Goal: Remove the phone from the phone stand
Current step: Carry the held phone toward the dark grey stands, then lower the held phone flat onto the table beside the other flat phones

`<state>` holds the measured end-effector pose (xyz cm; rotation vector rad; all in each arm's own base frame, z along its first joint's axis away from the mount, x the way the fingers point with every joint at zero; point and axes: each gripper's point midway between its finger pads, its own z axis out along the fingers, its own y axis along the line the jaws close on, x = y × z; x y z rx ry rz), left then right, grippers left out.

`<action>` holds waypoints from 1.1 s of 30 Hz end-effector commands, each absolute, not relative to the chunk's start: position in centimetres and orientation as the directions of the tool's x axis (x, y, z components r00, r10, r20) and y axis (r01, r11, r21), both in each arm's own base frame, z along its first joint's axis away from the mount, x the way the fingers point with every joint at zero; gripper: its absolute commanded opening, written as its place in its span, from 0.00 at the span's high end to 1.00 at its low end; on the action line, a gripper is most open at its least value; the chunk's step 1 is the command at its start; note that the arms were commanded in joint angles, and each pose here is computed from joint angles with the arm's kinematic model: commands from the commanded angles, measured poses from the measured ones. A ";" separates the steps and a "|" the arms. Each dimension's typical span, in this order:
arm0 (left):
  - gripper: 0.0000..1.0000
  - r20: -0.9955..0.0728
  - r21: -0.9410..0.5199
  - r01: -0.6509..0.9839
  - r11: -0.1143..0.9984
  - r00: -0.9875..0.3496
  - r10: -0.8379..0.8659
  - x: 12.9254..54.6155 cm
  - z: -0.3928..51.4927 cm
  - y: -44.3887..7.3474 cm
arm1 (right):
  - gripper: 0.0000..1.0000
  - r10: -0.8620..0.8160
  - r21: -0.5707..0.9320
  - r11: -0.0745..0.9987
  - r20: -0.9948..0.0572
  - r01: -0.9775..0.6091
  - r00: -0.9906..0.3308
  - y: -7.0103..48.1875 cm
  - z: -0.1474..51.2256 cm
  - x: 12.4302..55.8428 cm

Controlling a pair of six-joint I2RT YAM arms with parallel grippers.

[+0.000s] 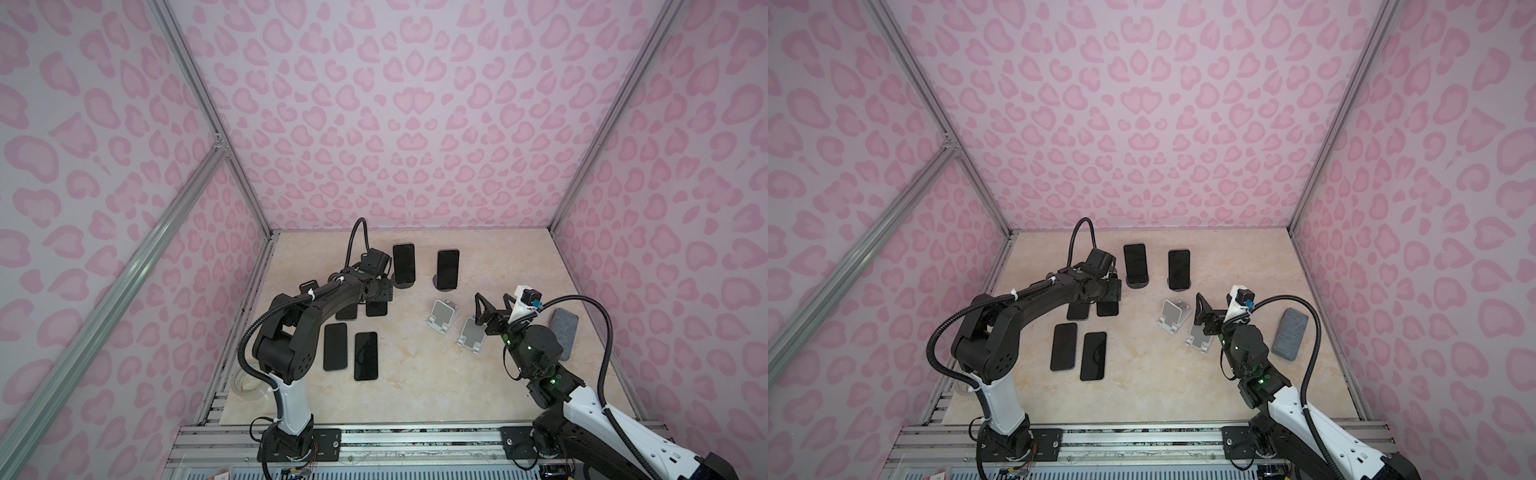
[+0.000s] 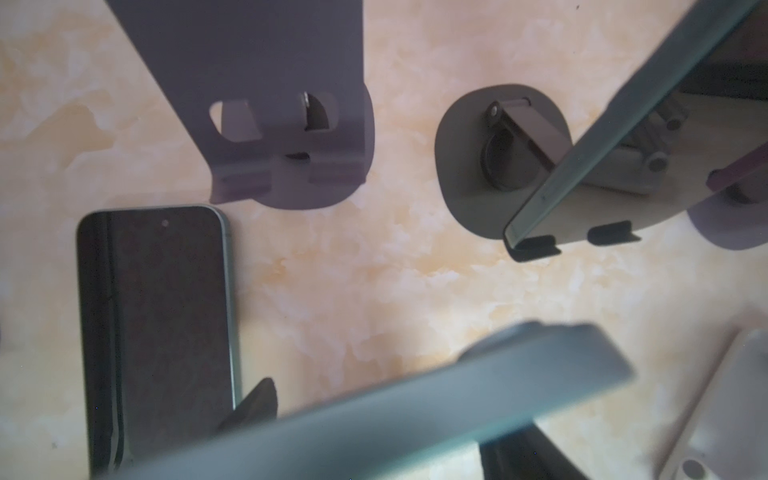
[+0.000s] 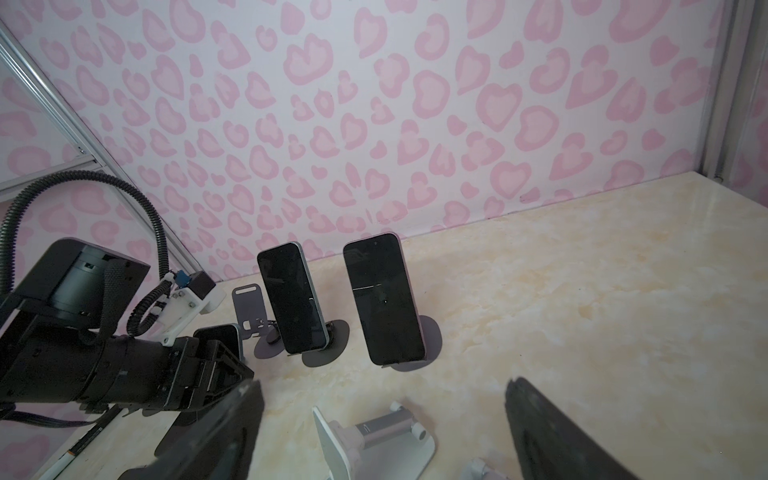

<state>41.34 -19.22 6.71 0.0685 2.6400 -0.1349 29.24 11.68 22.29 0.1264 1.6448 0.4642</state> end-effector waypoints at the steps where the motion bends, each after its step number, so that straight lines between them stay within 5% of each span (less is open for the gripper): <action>1: 0.42 -0.450 -0.058 0.080 0.995 -0.892 0.046 41.1 5.9 -18.9 | 0.07 0.354 0.374 0.911 -0.926 -0.176 -0.133 11.6 22.4 29.4; 33: 0.41 -0.324 -0.020 0.064 0.998 -0.945 0.054 39.7 1.2 -18.0 | 0.07 0.339 0.360 0.921 -0.928 -0.146 -0.153 11.5 21.6 29.9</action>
